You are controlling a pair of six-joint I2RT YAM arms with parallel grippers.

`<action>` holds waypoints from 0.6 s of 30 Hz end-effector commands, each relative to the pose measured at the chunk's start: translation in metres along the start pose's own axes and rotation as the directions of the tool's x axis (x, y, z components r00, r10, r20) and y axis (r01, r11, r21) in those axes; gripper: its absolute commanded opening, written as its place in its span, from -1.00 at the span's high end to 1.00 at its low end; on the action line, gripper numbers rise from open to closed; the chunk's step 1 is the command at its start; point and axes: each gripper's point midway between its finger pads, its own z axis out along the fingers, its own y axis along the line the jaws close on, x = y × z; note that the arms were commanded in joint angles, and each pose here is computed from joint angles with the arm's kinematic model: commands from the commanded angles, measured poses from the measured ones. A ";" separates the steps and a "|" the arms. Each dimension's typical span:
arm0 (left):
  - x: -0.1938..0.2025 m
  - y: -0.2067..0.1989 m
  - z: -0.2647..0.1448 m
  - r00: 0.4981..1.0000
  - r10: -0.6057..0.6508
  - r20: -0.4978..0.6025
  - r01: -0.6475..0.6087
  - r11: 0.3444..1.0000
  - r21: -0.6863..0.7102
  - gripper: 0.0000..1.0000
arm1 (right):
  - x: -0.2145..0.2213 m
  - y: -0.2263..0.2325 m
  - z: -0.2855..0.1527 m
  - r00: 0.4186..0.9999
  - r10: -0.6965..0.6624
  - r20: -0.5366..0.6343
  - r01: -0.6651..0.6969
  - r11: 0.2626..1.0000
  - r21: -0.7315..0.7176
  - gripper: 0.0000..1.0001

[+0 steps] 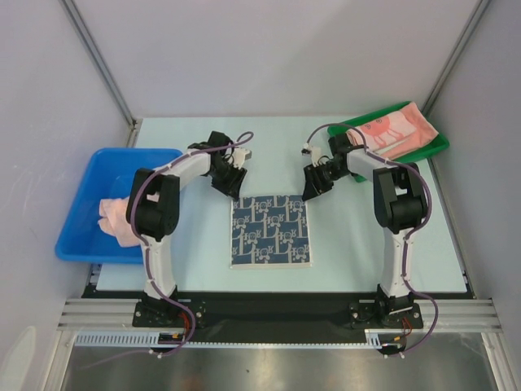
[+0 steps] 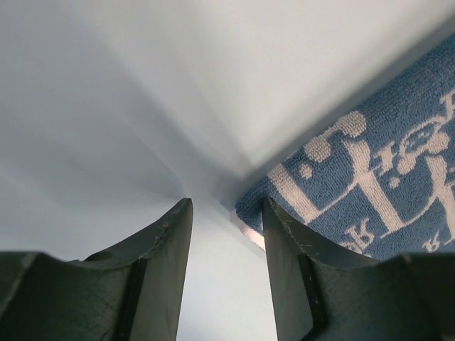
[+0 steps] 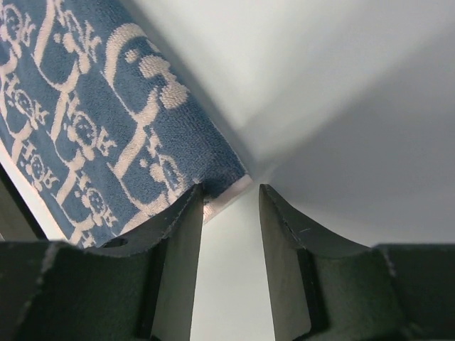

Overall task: Fold and stack the towels
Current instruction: Fold the towel

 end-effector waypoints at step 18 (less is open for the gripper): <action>-0.004 -0.001 0.009 0.998 0.067 -0.008 -0.065 0.983 0.170 -0.01 | -0.006 0.002 0.007 0.998 -0.053 -0.025 0.049 0.991 -0.124 0.48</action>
